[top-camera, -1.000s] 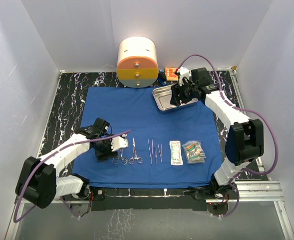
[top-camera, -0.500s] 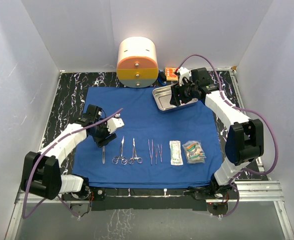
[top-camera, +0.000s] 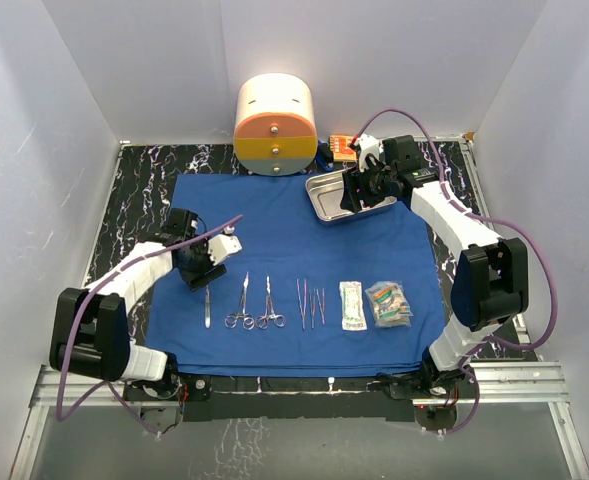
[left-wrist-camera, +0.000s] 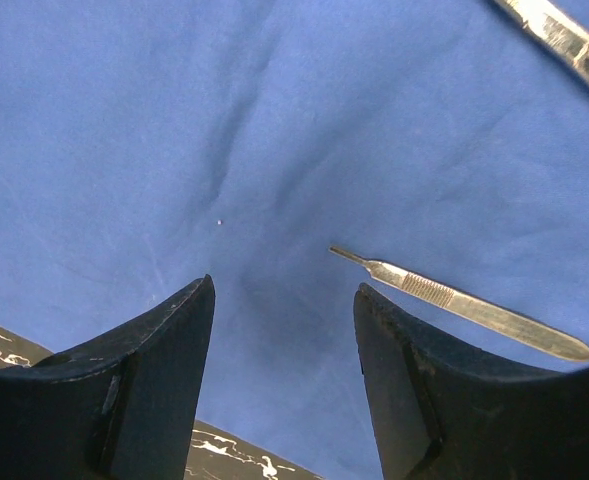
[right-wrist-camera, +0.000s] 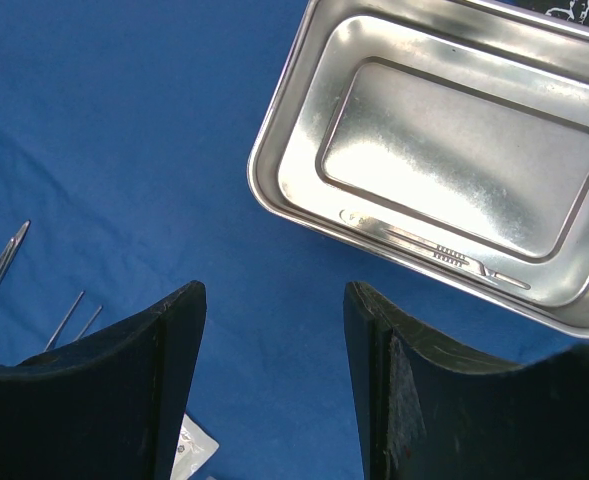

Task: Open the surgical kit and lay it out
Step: Adjust the medical item in the surgical kit.

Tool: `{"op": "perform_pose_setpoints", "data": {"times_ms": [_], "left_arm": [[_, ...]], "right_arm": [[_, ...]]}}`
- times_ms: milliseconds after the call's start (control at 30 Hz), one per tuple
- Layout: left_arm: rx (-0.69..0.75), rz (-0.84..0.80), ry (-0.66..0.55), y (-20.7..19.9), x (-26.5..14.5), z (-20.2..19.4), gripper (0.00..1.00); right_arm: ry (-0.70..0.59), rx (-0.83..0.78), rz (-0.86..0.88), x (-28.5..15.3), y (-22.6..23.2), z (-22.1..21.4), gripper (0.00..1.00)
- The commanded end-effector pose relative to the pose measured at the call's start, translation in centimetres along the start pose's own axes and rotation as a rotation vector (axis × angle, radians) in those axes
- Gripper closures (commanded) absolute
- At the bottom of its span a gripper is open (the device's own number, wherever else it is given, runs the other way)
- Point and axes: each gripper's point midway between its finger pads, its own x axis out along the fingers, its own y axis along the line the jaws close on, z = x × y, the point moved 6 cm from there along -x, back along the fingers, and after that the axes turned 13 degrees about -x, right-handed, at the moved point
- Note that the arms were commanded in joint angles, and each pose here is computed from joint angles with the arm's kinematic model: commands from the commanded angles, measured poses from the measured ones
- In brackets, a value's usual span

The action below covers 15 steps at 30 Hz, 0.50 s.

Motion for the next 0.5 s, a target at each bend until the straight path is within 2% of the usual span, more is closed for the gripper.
{"op": "perform_pose_setpoints", "data": {"times_ms": [0,467], "left_arm": [[0.028,-0.018,0.027,-0.11,0.3,-0.98,0.44],[0.031,-0.069,0.05,-0.9,1.3,-1.88,0.44]], "right_arm": [[-0.048,-0.031,-0.017,-0.57,-0.45,1.05,0.44],[-0.045,-0.028,-0.014,-0.39,-0.47,1.03,0.44]]}}
